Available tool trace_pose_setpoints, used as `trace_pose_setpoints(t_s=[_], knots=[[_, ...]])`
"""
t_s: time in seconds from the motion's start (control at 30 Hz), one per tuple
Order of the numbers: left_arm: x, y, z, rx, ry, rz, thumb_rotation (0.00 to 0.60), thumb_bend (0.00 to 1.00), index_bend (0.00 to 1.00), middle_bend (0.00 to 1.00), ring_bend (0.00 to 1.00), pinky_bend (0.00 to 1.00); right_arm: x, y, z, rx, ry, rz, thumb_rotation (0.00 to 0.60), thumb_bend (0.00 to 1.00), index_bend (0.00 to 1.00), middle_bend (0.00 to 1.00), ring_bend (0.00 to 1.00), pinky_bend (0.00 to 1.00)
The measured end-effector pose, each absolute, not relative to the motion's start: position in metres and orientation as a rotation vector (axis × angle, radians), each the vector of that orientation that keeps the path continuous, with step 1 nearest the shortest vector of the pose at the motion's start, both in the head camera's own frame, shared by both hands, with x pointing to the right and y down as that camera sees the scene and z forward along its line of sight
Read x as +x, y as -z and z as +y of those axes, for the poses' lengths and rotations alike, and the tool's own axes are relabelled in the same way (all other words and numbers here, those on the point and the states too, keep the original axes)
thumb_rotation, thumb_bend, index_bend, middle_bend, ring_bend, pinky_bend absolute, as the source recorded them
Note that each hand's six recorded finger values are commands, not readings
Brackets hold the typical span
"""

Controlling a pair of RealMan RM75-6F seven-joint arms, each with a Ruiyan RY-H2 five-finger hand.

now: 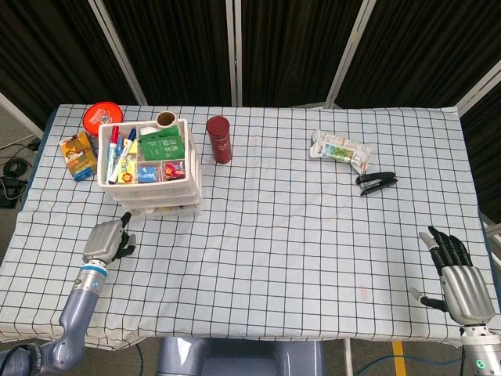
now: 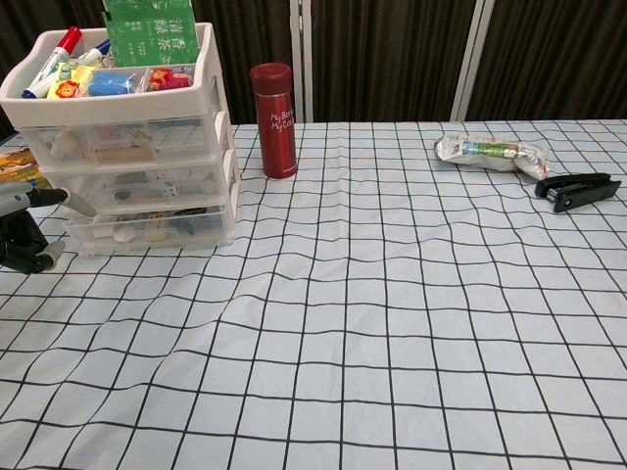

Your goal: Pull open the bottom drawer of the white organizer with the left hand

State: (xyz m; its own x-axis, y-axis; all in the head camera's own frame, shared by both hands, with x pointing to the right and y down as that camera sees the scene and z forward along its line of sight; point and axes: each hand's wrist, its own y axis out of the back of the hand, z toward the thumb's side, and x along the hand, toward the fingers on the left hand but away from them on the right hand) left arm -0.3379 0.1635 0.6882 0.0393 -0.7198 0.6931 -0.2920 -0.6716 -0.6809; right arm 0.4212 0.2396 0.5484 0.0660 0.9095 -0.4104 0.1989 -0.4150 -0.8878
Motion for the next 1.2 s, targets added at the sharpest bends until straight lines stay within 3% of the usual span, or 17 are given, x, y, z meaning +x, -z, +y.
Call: trace_pose_setpoints(t_s=[0.6, 0.83, 1.03, 1.2], knots=[[-0.346, -0.706, 0.158, -1.968, 1.747, 1.032, 0.6, 0.64, 0.2, 0.96, 0.92, 0.8, 0.421, -0.55, 0.24, -1.697, -1.404, -1.107, 0.6, 0.03, 0.03, 0.0, 0.0, 0.0], [-0.346, -0.705, 0.159, -1.974, 1.747, 1.032, 0.6, 0.64, 0.31, 0.96, 0.92, 0.8, 0.421, -0.55, 0.24, -1.697, -1.404, -1.108, 0.6, 0.03, 0.03, 0.0, 0.0, 0.0], [-0.346, -0.702, 0.162, -1.994, 1.739, 1.024, 0.6, 0.64, 0.52, 0.96, 0.92, 0.8, 0.421, -0.55, 0.24, -1.697, -1.403, -1.108, 0.6, 0.03, 0.03, 0.0, 0.0, 0.0], [-0.346, -0.697, 0.165, -2.002, 1.72, 1.013, 0.6, 0.65, 0.61, 0.96, 0.92, 0.8, 0.421, -0.55, 0.24, -1.697, -1.404, -1.108, 0.6, 0.03, 0.03, 0.0, 0.0, 0.0]])
